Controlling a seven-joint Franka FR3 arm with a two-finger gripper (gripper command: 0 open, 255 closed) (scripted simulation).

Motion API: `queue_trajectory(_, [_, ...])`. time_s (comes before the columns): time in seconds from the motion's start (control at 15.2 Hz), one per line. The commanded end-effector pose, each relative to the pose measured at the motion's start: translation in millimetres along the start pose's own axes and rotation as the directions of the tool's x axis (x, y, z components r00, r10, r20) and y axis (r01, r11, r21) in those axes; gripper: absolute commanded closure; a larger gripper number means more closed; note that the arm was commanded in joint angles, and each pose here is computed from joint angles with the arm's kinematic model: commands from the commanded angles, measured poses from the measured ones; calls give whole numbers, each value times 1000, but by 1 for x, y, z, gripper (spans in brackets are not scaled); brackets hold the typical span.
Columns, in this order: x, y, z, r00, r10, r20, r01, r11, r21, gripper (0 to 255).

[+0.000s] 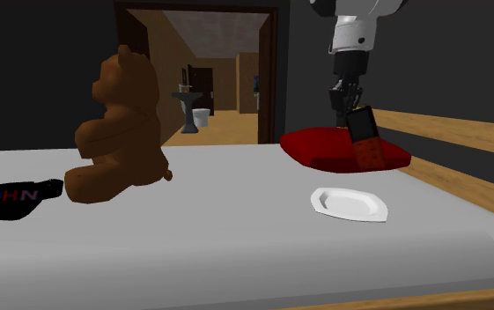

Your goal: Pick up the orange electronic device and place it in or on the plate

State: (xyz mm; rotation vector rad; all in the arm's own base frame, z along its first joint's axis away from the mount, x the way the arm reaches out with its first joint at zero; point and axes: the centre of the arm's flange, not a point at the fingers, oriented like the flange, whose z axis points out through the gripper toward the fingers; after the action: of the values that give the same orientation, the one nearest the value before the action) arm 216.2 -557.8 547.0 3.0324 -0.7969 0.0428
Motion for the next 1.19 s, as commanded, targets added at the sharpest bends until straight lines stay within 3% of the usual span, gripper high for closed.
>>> queue_trajectory(0.0, [-1, 1, 10, 1000, 0, 0, 0, 1000, 0, 255])
queue_trajectory(1.12, [-3, 1, 97, 1000, 0, 0, 0, 1000, 0, 255])
